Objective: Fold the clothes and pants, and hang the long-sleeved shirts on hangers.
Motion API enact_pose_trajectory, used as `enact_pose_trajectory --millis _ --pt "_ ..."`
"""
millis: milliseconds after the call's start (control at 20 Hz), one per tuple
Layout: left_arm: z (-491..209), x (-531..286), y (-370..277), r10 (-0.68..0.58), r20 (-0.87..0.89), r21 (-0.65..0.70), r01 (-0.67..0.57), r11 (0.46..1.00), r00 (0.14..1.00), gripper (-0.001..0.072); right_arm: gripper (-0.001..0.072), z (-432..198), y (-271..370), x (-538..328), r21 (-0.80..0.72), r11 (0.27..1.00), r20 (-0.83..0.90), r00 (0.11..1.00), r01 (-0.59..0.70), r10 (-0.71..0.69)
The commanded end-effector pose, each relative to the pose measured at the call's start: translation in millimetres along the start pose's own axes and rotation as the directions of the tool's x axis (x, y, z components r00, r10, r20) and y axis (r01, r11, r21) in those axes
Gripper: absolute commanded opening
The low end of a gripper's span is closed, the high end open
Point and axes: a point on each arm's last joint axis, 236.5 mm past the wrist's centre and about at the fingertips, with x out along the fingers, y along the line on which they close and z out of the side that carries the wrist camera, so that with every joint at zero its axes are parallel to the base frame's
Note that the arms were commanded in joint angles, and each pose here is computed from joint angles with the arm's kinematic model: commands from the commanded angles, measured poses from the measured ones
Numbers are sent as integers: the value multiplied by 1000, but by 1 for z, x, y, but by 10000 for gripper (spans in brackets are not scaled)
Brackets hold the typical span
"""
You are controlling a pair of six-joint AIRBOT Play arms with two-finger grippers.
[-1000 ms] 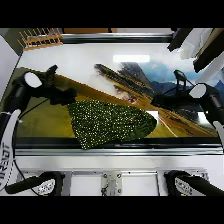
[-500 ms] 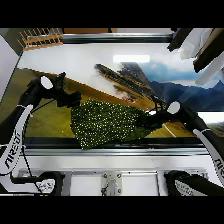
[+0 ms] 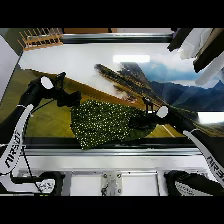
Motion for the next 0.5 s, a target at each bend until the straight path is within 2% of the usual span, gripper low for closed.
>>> enact_pose_trajectory --millis 0,100,150,300,450 --pt "0 0 0 0 1 3 0 1000 1000 4 200 14 5 0 -1 1000 53 999 -9 9" --pt "0 0 0 0 2 3 0 1000 1000 4 52 20 7 -5 -25 1000 68 998 0 1" --pt "1 -2 0 0 5 2 0 1000 1000 4 6 26 6 -11 -62 998 89 996 22 -17" --pt "21 -35 3 -14 119 -12 16 1000 993 4 5 54 11 -58 -201 973 207 976 113 -71" --pt "50 -130 -7 -44 326 14 41 999 944 4 5 91 32 -154 -277 940 402 913 198 -73"
